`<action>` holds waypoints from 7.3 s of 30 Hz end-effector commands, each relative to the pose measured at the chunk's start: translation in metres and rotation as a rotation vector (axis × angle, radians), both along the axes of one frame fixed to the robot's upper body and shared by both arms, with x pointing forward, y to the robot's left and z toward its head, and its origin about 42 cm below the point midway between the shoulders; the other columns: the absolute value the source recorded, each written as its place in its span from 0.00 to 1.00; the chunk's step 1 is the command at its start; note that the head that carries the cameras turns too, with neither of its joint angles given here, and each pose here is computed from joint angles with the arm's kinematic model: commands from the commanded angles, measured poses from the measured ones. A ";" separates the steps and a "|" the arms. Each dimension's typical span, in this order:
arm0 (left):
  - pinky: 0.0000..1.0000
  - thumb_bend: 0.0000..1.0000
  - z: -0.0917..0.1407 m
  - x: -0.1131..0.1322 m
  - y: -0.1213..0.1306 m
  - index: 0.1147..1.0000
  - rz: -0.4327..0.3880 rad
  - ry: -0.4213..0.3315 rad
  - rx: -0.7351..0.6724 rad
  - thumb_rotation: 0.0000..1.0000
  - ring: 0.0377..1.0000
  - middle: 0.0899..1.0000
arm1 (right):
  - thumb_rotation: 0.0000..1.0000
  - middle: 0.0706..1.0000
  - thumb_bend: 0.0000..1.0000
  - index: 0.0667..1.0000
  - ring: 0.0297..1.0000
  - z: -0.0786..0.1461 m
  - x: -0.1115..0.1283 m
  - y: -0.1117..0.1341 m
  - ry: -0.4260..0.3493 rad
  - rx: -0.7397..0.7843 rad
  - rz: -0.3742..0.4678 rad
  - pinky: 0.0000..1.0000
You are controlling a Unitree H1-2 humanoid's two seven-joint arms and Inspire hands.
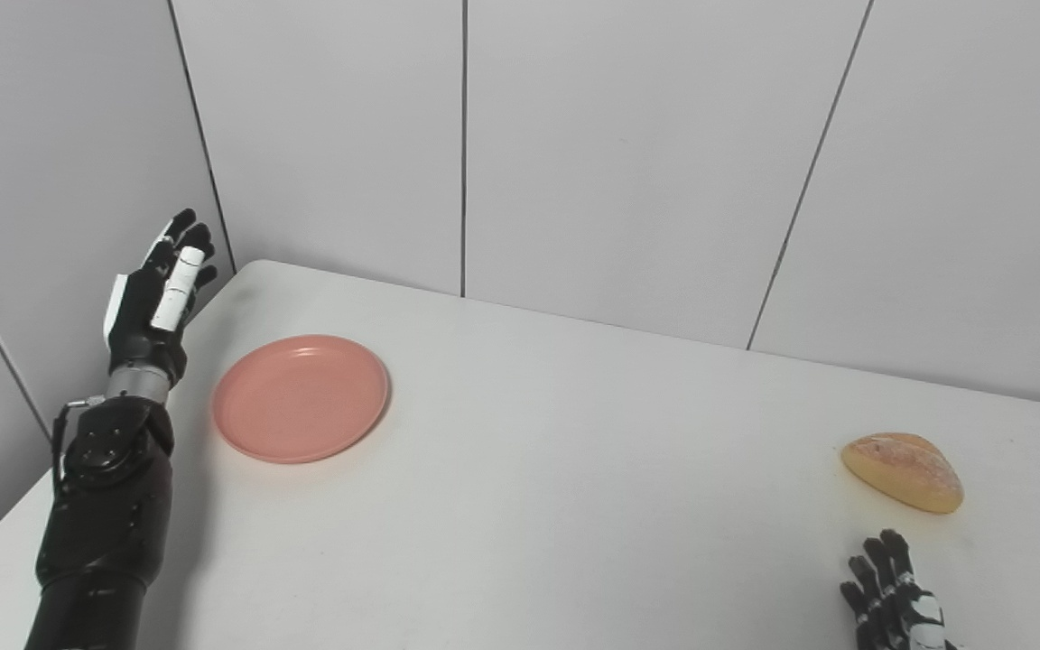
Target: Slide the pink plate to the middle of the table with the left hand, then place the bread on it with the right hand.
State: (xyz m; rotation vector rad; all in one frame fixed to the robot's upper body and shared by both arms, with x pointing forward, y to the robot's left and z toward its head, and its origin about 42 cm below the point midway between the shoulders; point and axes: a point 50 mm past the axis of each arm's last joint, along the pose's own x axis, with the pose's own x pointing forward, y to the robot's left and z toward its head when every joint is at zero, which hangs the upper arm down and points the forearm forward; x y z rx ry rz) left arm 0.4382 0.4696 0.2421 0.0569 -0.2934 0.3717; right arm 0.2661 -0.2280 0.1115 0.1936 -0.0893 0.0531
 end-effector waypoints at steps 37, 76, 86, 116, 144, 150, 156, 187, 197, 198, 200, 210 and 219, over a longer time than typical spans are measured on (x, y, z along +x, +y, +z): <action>0.81 1.00 -0.070 0.016 0.002 0.90 -0.042 0.122 -0.066 0.67 0.90 0.90 | 0.94 0.98 0.84 1.00 0.98 -0.005 -0.016 0.003 0.071 0.013 -0.005 1.00; 0.89 0.95 -0.073 0.028 -0.060 1.00 -0.298 0.171 -0.033 0.71 0.99 1.00 | 0.90 0.97 0.83 0.99 0.96 -0.001 -0.019 0.009 0.072 0.014 -0.006 1.00; 0.85 0.93 -0.079 0.032 -0.082 0.98 -0.333 0.172 -0.039 0.68 0.95 0.97 | 0.90 0.97 0.83 0.99 0.96 -0.001 -0.020 0.009 0.072 0.009 -0.005 1.00; 0.84 0.92 -0.078 0.031 -0.151 0.95 -0.483 0.192 -0.094 0.64 0.93 0.94 | 0.86 0.94 0.85 0.95 0.93 0.008 -0.017 0.041 0.071 0.003 -0.006 0.97; 0.89 0.92 -0.089 0.025 -0.211 0.97 -0.566 0.219 -0.190 0.67 0.96 0.96 | 0.86 0.94 0.88 0.96 0.93 0.008 -0.011 0.063 0.083 0.004 0.000 0.97; 0.86 0.90 -0.091 0.022 -0.222 0.97 -0.568 0.237 -0.175 0.68 0.94 0.95 | 0.86 0.94 0.88 0.95 0.92 0.009 -0.011 0.064 0.083 0.004 0.000 0.96; 0.87 0.88 -0.092 0.018 -0.231 0.96 -0.567 0.258 -0.165 0.69 0.95 0.95 | 0.86 0.94 0.88 0.95 0.92 0.009 -0.011 0.065 0.083 0.007 0.001 0.95; 0.86 0.84 -0.099 0.000 -0.277 0.94 -0.561 0.220 -0.204 0.68 0.91 0.94 | 0.86 0.95 0.81 0.97 0.93 0.010 -0.007 0.084 0.067 -0.002 0.019 0.97; 0.82 0.84 -0.105 -0.001 -0.282 0.95 -0.577 0.230 -0.190 0.70 0.91 0.95 | 0.83 0.93 0.78 0.97 0.91 0.010 -0.006 0.083 0.062 -0.001 0.008 0.95; 0.82 0.84 -0.106 -0.001 -0.282 0.95 -0.577 0.231 -0.191 0.70 0.91 0.95 | 0.82 0.92 0.78 0.96 0.90 0.009 -0.007 0.083 0.059 -0.003 0.007 0.95; 0.83 0.85 -0.108 -0.001 -0.284 0.95 -0.576 0.235 -0.199 0.69 0.91 0.94 | 0.79 0.88 0.77 0.94 0.86 0.010 -0.007 0.082 0.035 -0.060 -0.018 0.90; 0.84 0.85 -0.114 0.001 -0.279 0.95 -0.583 0.252 -0.213 0.68 0.92 0.95 | 0.77 0.74 0.82 0.84 0.68 0.034 -0.002 0.076 -0.097 -0.282 -0.139 0.65; 0.85 0.86 -0.115 0.004 -0.273 0.96 -0.606 0.251 -0.209 0.67 0.93 0.96 | 0.51 0.79 0.97 0.84 0.72 0.093 0.023 0.046 -0.156 -0.830 -0.139 0.60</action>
